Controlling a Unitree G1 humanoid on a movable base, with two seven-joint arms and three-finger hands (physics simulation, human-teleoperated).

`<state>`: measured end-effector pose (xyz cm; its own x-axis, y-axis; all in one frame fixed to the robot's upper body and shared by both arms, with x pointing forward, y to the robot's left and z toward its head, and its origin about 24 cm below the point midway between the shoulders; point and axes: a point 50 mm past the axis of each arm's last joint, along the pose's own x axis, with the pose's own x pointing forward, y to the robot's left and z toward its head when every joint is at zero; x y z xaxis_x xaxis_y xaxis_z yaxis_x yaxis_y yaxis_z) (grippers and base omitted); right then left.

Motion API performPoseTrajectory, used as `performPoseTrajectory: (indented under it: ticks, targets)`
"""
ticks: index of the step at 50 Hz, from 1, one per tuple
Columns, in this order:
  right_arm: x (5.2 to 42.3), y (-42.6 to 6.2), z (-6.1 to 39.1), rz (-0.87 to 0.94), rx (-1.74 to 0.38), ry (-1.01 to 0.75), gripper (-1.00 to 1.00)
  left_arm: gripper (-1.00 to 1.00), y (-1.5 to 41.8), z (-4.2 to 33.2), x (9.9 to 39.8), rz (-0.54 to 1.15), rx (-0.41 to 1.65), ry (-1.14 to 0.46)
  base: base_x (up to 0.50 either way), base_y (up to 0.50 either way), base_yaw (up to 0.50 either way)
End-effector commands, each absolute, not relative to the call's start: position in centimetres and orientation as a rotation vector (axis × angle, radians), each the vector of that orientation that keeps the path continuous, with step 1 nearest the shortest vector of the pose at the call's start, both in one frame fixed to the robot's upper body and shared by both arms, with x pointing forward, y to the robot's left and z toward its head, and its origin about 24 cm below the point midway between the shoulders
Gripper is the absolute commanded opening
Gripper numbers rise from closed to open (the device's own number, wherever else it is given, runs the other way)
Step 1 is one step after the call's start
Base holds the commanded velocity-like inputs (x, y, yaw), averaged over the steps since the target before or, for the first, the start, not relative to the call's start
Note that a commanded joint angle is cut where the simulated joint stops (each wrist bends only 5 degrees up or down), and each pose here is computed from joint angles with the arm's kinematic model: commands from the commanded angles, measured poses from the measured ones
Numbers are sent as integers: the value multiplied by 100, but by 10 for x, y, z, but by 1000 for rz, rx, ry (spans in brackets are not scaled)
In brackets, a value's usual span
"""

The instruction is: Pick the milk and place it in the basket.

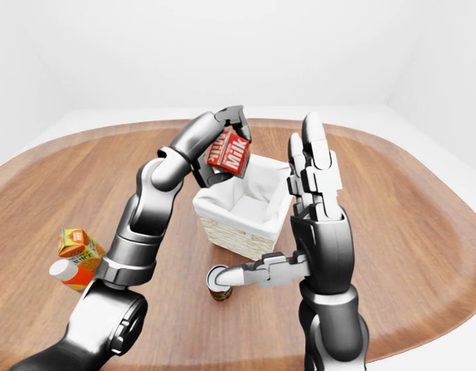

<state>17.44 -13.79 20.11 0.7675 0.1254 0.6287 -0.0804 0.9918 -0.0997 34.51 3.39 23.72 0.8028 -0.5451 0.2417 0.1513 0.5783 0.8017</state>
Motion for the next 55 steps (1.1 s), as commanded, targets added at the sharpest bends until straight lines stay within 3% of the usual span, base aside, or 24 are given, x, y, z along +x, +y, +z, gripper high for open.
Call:
performPoseTrajectory:
  ticks: [1, 24, 30, 55]
  targets:
    - [173, -138, 203, 111, -67, -700, 100, -100, 29, 227, 367, -400, 808, -422, 0, 0, 0]
    - [173, -137, 202, 115, -67, -693, 100, -100, 28, 218, 399, -388, 717, -377, 0, 0, 0]
    - [173, -136, 201, 117, -67, -684, 100, -100, 31, 200, 404, -374, 729, -301, 0, 0, 0]
    - [172, -137, 204, 120, -66, -704, 100, -100, 33, 171, 408, -353, 750, -183, 0, 0, 0]
